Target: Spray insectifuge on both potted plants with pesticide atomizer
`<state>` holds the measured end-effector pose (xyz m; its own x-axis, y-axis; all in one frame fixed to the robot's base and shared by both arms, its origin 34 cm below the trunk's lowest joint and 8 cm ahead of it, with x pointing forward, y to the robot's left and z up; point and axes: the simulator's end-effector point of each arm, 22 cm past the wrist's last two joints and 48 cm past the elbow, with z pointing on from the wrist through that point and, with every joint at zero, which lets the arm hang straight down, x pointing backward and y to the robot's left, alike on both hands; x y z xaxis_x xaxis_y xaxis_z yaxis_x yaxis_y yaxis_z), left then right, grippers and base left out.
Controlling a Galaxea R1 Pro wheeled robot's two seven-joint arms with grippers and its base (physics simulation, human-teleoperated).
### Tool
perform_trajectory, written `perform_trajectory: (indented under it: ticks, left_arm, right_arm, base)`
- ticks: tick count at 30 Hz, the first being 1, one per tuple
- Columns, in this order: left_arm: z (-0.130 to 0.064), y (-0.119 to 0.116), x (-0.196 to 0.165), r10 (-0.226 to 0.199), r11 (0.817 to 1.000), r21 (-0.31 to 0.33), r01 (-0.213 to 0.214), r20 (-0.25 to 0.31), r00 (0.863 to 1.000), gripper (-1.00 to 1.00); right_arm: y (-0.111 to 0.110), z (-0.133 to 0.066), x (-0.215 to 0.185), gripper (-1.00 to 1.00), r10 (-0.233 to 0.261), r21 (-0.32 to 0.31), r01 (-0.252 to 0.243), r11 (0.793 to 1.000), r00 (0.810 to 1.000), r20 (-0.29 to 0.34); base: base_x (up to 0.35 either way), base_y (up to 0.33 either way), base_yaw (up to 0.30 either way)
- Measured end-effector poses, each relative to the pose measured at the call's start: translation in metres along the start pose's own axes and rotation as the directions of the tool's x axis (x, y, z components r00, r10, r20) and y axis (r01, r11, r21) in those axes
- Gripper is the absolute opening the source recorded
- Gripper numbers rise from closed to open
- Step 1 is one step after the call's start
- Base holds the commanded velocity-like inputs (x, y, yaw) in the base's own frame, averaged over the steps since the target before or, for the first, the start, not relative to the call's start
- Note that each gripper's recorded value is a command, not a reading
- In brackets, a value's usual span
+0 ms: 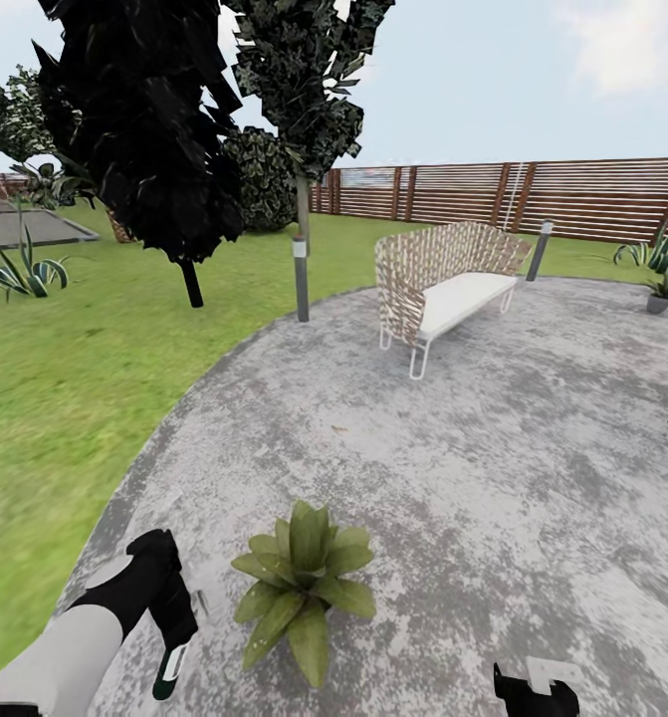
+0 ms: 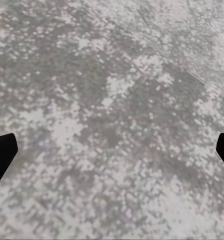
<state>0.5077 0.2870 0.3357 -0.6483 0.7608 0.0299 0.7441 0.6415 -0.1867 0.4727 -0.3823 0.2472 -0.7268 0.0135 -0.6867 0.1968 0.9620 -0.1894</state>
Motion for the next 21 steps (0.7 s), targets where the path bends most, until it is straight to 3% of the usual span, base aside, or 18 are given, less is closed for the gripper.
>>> perform_trajectory:
  ticks: [12, 21]
  left_arm:
    - [0.011, 0.008, 0.014, 0.001, 0.999, -0.046, -0.002, -0.025, 1.000, -1.00]
    - [0.009, 0.007, 0.008, -0.008, 0.999, -0.044, 0.008, -0.002, 1.000, -1.00]
  right_arm:
    - [0.000, 0.000, 0.000, 1.00, 0.000, 0.000, 0.000, 1.000, 1.000, 0.000]
    - [0.000, 0.000, 0.000, 1.00, 0.000, 0.000, 0.000, 1.000, 1.000, 0.000]
  base:
    - [0.013, 0.011, 0.000]
    - [0.087, 0.086, 0.000]
